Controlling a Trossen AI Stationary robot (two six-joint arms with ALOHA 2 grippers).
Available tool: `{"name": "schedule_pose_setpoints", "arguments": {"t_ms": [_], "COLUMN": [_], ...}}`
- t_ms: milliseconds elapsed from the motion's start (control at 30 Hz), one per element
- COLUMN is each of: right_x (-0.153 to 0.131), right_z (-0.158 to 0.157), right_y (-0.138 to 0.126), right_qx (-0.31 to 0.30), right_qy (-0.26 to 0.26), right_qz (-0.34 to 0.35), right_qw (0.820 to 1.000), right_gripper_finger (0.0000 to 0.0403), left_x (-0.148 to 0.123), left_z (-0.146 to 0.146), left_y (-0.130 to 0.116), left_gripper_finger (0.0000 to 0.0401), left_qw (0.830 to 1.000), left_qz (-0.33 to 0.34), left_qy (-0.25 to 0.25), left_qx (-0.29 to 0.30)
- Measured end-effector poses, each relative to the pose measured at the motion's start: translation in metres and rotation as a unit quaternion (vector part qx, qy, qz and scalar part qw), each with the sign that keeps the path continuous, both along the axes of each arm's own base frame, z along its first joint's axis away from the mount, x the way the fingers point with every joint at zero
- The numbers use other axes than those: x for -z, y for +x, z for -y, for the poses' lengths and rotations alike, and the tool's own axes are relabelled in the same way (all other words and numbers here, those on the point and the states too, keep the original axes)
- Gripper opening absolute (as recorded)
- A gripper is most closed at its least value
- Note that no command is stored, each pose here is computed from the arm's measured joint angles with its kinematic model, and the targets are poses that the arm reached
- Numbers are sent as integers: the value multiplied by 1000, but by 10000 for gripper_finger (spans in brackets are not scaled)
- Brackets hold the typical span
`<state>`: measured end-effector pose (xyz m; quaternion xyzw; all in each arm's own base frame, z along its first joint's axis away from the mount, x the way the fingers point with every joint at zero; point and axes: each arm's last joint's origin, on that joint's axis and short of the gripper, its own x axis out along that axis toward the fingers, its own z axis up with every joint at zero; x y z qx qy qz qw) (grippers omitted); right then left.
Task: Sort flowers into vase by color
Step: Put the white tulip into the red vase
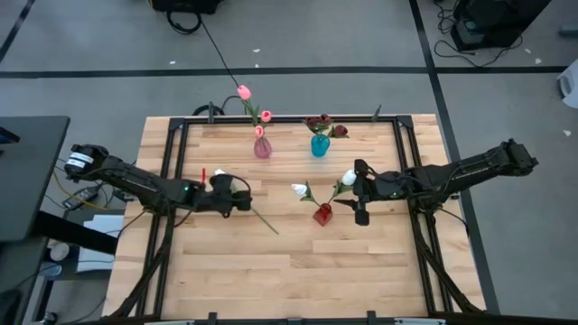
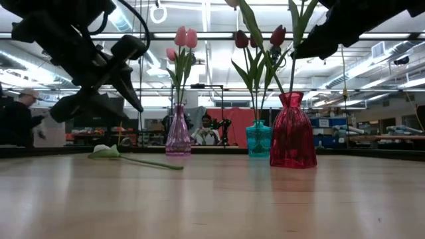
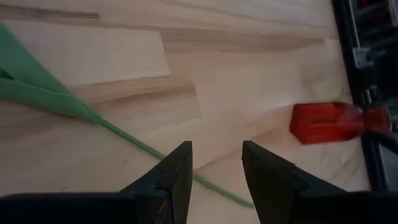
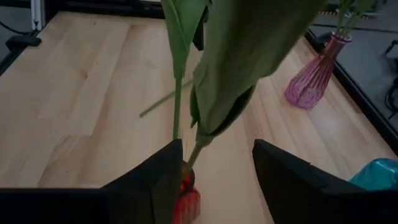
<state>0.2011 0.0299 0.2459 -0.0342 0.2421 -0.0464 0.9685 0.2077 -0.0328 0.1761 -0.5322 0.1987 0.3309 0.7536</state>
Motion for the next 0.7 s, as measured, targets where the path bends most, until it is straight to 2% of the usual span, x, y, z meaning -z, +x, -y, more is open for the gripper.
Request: {"name": "schedule_pose_setpoints", "arguments": {"t_ms": [100,433,700], "right_x": [2,7,10], "right_z": [0,2,3], "right_y": [-1,-9,-16], "right_qx": [1,11,19], "right_qy": [2,15,23], "right_qz": [-9,-49,-82], "right_qw": [1000,999,996], "right_gripper_finger": [207,206,206], "left_x": [2,12,19], "left_z": [-3,2,2], "left_y": [2,3,3], "left_gripper_finger": [147,147,147], "left_qw": [1000,994,989], "left_qz": [-1,-35,-50], "left_qy": [-23,-98,-135], "left_qx": [-15,13,-26]}}
